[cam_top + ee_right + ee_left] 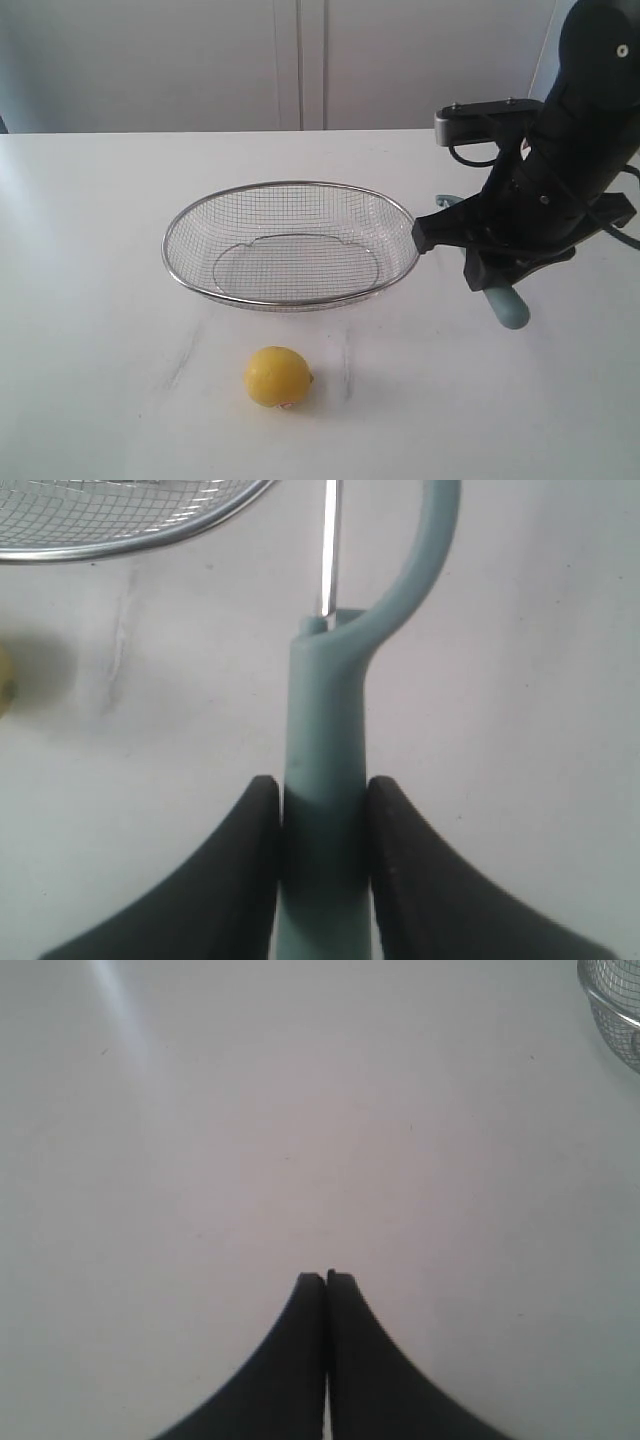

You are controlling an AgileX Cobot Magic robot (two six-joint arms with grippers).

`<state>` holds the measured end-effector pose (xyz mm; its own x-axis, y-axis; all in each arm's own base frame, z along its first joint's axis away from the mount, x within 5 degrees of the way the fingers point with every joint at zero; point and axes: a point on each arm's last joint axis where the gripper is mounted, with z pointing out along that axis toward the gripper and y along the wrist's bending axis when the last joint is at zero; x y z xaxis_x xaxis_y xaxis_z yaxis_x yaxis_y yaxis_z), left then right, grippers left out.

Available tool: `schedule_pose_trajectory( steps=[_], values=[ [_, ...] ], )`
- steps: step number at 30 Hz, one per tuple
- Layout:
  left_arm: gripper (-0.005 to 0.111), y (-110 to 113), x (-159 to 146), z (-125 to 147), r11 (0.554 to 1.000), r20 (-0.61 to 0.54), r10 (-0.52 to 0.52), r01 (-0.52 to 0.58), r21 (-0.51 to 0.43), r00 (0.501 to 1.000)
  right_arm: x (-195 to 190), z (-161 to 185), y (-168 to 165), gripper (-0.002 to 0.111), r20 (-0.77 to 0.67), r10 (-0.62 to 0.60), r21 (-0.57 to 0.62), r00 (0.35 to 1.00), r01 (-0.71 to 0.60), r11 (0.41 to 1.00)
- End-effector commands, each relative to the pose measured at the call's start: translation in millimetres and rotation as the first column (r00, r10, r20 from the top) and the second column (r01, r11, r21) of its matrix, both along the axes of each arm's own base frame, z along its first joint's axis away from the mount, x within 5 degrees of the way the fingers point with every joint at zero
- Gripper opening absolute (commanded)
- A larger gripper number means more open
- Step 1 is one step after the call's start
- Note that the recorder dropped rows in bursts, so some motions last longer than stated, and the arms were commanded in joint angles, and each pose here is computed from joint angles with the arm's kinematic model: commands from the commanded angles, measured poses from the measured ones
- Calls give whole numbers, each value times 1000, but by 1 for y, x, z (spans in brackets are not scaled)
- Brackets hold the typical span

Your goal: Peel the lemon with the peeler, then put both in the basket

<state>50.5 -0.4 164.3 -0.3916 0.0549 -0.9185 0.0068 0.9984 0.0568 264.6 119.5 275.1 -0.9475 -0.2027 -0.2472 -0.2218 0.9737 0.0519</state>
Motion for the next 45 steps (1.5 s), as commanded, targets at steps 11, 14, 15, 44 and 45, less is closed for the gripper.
schedule_pose_trajectory(
  steps=[11, 14, 15, 44, 45],
  values=[
    [0, 0, 3, 8, 1000, 112, 12, -9, -28, 994, 0, 2, -1, 0, 15, -43, 28, 999, 42, 999],
    [0, 0, 4, 12, 999, 155, 18, -11, -49, 988, 1, 2, -1, 0, 21, -43, 31, 999, 42, 999],
    [0, 0, 5, 14, 998, 174, 23, -11, -66, 985, 1, 2, -1, 0, 21, -43, 31, 999, 42, 999],
    [0, 1, 7, 29, 988, 330, 71, -20, -154, 941, 0, 1, -2, 0, 9, -42, 23, 999, 42, 999],
    [0, 1, 7, 30, 988, 347, 75, -22, -153, 935, 0, 1, -2, 0, 7, -42, 22, 999, 42, 999]
  ],
)
